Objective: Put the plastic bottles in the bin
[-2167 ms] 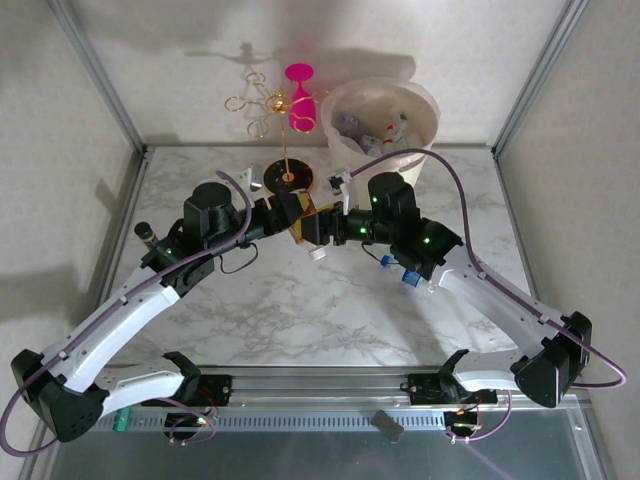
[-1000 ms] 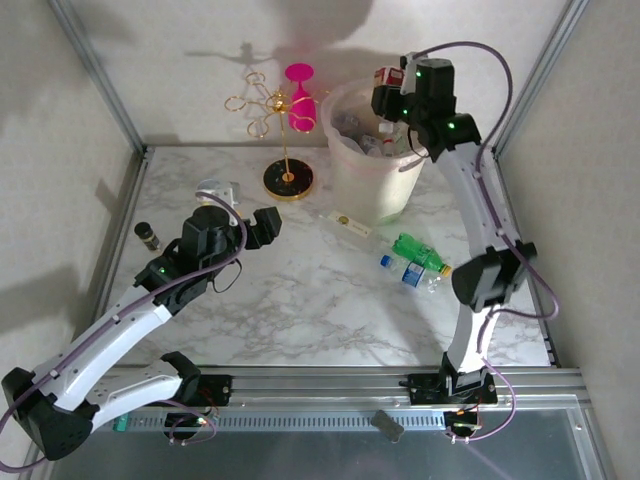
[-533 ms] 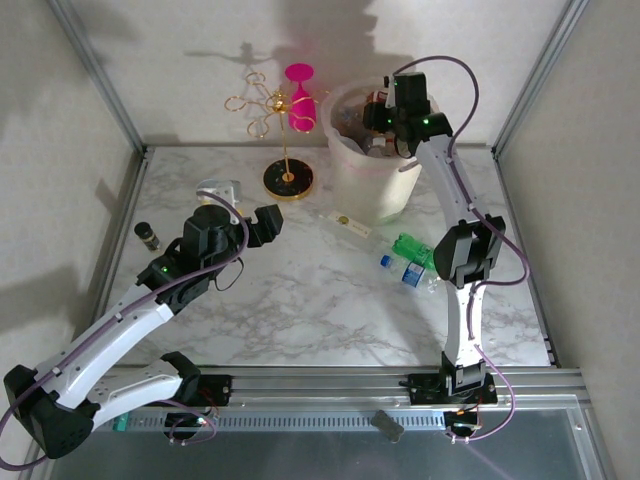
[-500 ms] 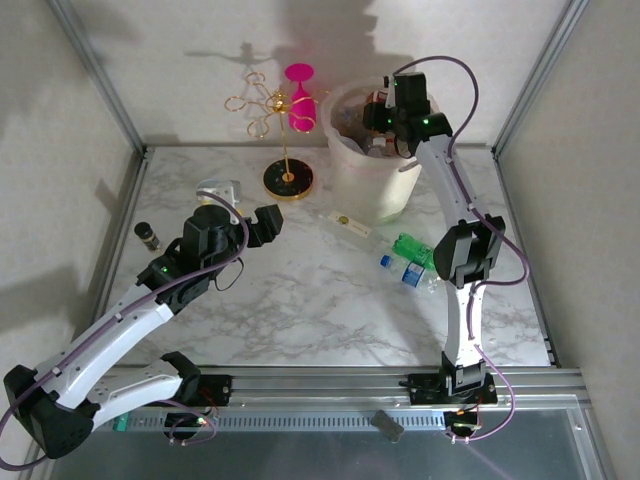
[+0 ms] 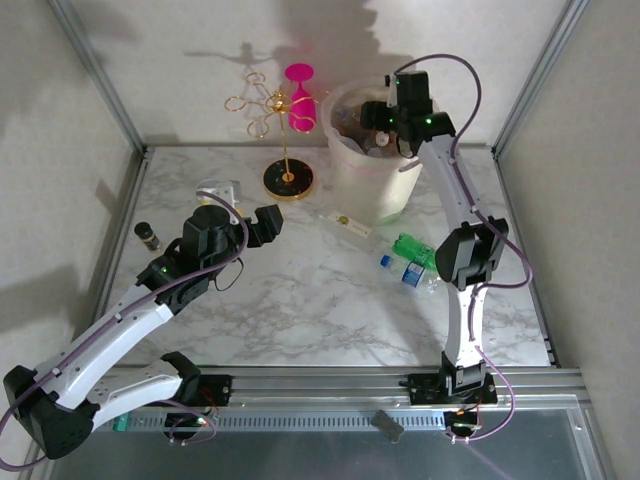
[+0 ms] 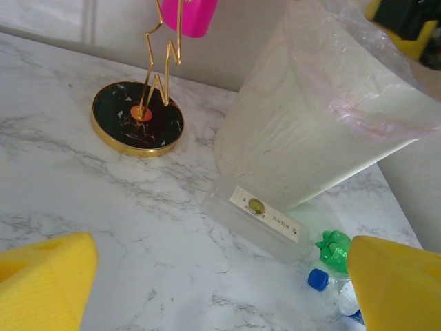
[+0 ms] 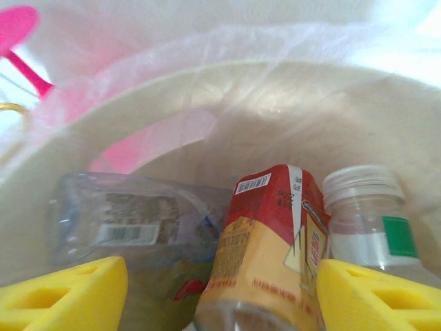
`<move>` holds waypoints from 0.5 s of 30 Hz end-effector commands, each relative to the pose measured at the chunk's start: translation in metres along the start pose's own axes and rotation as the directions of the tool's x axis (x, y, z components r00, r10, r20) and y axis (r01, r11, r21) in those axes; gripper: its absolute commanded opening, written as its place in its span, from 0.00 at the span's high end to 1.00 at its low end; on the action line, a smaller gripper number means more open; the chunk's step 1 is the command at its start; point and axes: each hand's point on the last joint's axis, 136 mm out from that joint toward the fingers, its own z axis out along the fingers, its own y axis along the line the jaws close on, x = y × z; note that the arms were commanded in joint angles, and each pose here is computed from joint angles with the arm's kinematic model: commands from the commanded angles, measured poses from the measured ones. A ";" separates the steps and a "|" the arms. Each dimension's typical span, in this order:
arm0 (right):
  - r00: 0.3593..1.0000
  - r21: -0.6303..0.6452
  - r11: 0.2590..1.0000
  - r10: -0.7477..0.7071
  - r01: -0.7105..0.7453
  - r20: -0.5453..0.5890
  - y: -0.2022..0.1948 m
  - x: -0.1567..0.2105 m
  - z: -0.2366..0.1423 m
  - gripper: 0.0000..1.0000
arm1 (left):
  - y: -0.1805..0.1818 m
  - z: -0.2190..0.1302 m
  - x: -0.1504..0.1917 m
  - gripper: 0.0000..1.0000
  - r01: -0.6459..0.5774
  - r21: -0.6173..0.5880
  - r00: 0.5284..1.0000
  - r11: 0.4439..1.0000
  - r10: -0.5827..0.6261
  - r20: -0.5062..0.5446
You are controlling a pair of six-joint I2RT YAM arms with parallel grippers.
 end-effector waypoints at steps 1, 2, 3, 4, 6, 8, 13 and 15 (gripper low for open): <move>0.988 -0.047 0.999 -0.011 0.019 0.151 0.014 -0.050 -0.078 0.28 | -0.015 -0.010 -0.012 0.08 0.032 0.074 0.999 0.997 -0.033 0.021; 0.987 -0.056 0.998 -0.009 0.018 0.159 0.016 -0.050 -0.090 0.28 | -0.019 -0.012 -0.012 0.08 0.041 0.095 0.999 0.995 -0.042 0.012; 0.987 -0.065 0.998 -0.008 0.019 0.163 0.018 -0.049 -0.099 0.28 | -0.024 -0.014 -0.012 0.08 0.049 0.114 0.999 0.992 -0.049 0.001; 0.986 -0.077 0.997 -0.005 0.018 0.164 0.020 -0.045 -0.109 0.29 | -0.029 -0.016 -0.012 0.08 0.059 0.134 0.998 0.989 -0.057 -0.012; 0.985 -0.101 0.995 0.006 0.012 0.175 0.024 -0.039 -0.131 0.30 | -0.037 -0.020 -0.011 0.09 0.088 0.172 0.996 0.981 -0.084 -0.033; 0.984 -0.125 0.992 0.023 0.000 0.178 0.026 -0.024 -0.153 0.30 | -0.048 -0.024 -0.005 0.09 0.115 0.230 0.993 0.966 -0.105 -0.058; 0.981 -0.134 0.991 0.053 -0.028 0.187 0.019 0.023 -0.201 0.30 | -0.057 -0.018 0.032 0.10 0.151 0.270 0.983 0.951 -0.116 -0.140; 0.984 -0.132 0.990 0.065 -0.043 0.168 0.015 0.046 -0.213 0.31 | -0.054 -0.012 0.052 0.10 0.159 0.261 0.977 0.952 -0.114 -0.181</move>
